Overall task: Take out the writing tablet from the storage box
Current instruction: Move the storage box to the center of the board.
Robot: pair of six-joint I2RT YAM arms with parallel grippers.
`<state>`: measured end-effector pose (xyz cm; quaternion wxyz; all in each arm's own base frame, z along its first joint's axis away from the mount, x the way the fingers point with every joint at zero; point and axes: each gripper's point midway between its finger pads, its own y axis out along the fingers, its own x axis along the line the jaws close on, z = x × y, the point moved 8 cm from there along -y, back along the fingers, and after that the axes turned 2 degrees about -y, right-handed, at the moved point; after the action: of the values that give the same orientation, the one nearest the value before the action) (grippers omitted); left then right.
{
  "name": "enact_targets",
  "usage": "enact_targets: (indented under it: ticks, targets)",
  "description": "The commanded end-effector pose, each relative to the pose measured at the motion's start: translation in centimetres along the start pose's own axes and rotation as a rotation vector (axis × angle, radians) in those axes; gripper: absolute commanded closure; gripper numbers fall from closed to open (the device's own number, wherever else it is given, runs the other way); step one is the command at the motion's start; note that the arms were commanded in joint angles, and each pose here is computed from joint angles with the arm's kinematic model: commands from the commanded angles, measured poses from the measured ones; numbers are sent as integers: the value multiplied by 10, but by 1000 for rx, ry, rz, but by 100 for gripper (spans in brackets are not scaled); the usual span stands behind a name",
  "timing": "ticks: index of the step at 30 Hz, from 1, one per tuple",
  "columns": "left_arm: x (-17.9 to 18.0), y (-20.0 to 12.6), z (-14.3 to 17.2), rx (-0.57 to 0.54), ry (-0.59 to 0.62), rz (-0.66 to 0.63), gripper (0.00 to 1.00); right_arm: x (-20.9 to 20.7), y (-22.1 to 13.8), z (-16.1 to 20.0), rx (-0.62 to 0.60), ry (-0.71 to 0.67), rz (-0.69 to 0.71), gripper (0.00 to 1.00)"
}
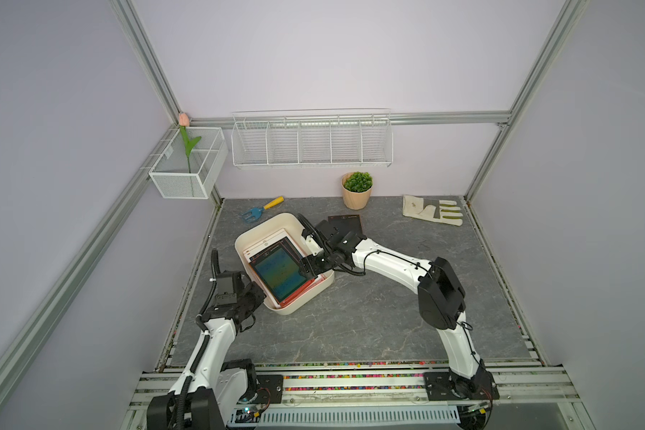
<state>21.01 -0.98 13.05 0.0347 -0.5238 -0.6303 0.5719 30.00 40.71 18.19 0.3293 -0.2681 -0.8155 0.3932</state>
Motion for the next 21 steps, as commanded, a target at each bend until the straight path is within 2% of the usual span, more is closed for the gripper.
enact_targets:
  ticks: [1,6,12,21]
  targets:
    - [23,2,48,231,-60,-51,99,7,0,2,3,-40,-33,21]
    - [17,0,60,260,-4,-52,98,11,1,6,23,-48,-33,21]
    - [10,4,77,361,78,-87,100,11,5,16,60,-44,-36,22]
    - [11,-22,76,270,83,-121,97,1,12,23,76,-48,15,22]
